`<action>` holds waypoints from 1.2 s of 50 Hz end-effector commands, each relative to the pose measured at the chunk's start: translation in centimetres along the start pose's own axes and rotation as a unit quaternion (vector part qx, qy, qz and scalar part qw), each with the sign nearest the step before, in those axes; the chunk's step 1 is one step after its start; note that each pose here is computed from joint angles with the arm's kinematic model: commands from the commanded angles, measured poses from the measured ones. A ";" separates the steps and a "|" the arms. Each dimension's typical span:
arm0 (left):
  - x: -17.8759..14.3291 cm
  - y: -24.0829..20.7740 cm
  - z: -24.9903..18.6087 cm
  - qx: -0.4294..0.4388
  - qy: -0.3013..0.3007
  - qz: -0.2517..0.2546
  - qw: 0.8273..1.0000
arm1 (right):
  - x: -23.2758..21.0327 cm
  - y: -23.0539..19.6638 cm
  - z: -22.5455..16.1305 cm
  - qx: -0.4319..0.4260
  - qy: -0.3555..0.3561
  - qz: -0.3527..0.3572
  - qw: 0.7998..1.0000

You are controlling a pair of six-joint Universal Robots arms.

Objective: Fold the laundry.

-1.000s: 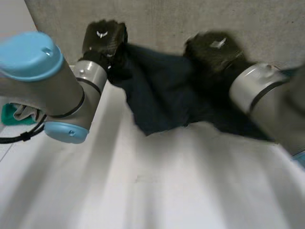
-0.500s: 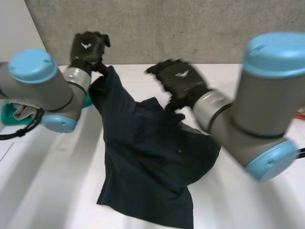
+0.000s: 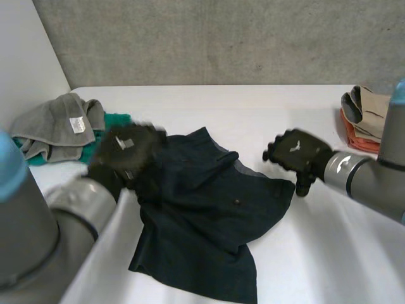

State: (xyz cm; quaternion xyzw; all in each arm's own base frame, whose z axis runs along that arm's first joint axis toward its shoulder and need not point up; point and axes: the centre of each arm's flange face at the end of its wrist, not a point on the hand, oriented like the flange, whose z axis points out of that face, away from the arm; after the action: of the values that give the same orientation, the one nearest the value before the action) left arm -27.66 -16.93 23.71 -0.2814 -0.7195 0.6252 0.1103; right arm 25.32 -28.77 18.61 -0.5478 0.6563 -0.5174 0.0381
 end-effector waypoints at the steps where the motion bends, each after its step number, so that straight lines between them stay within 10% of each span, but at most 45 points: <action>1: 3.5 3.0 -2.5 -0.053 0.069 0.018 0.996 | -2.5 2.2 1.7 0.013 -0.044 0.002 0.999; 21: 10.1 7.7 -3.3 -0.014 0.236 0.041 0.971 | -2.6 2.9 3.0 0.056 0.001 0.036 0.998; 39: 13.4 10.4 -0.7 0.032 0.292 0.196 0.936 | -3.1 3.3 2.7 0.045 -0.002 0.046 0.998; 48: 13.2 8.8 1.7 0.056 0.247 0.195 0.947 | -2.9 3.3 2.5 0.044 0.002 0.047 0.998; 60: 5.6 -8.0 -0.5 0.320 0.056 0.114 0.939 | 5.0 -4.5 -3.4 0.113 0.124 0.057 0.984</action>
State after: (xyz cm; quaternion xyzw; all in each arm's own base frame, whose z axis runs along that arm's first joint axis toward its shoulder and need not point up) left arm -36.39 -12.69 22.43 -0.4416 -0.5022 0.7257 0.1616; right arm 24.87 -29.54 18.77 -0.4771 0.6437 -0.5951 0.0621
